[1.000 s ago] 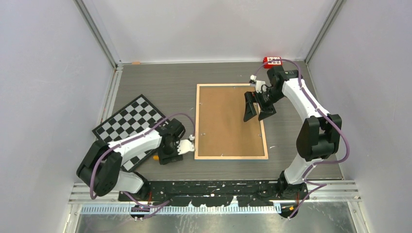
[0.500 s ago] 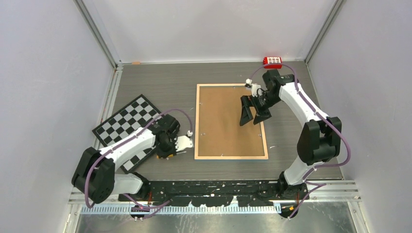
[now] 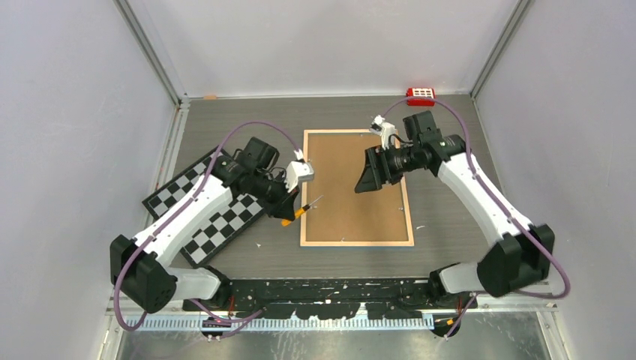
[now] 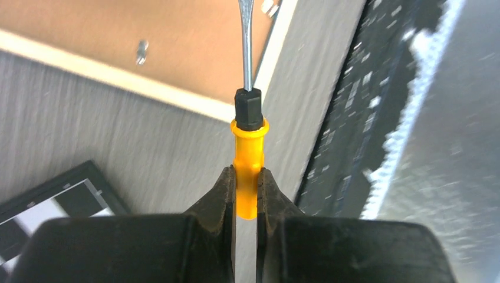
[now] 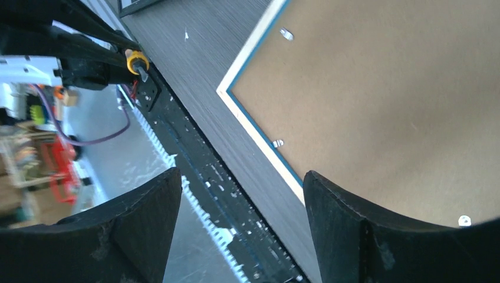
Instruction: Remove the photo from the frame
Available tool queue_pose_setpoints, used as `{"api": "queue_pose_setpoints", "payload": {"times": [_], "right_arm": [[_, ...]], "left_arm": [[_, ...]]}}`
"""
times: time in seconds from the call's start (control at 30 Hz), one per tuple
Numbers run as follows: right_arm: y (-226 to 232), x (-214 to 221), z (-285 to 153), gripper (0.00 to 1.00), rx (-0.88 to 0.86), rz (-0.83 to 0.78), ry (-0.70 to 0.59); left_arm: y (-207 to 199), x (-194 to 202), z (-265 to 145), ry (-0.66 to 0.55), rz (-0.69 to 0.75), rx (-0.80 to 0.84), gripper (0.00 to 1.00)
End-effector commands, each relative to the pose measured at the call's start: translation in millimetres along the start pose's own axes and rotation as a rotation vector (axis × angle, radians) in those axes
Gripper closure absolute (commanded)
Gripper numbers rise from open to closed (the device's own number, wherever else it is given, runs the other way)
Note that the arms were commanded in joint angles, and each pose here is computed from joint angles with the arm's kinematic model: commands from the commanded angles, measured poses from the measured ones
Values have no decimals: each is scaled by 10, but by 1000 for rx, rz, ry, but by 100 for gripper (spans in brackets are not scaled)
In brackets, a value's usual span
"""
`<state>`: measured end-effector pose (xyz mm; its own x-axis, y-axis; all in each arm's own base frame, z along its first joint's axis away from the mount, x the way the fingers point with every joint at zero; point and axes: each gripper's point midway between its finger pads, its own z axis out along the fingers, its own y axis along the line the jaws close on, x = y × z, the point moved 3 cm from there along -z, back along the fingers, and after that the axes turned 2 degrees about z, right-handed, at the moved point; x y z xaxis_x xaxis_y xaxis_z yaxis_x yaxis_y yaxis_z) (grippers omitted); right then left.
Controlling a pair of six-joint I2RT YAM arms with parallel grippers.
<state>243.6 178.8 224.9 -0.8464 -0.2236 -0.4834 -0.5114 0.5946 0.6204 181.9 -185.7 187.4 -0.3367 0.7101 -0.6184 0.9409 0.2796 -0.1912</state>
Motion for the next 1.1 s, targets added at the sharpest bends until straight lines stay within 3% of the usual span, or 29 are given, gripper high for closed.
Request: {"api": "queue_pose_setpoints", "payload": {"times": [0.0, 0.2, 0.53, 0.93, 1.07], "right_arm": [[354, -178, -205, 24, 36, -336, -207], [707, -9, -304, 21, 73, -745, -239], [1131, 301, 17, 22, -23, -1193, -63], [1227, 402, 405, 22, -57, -1381, 33], [1217, 471, 475, 29, -68, -1452, 75]], "left_arm": [[-350, -312, -69, -98, -211, 218, 100], [-543, -432, -140, -106, -302, 360, 100], [-726, -489, -183, -43, -425, 549, 100], [-821, -491, -151, 13, -437, 601, 100], [-799, -570, -178, 8, -421, 604, 100]]}}
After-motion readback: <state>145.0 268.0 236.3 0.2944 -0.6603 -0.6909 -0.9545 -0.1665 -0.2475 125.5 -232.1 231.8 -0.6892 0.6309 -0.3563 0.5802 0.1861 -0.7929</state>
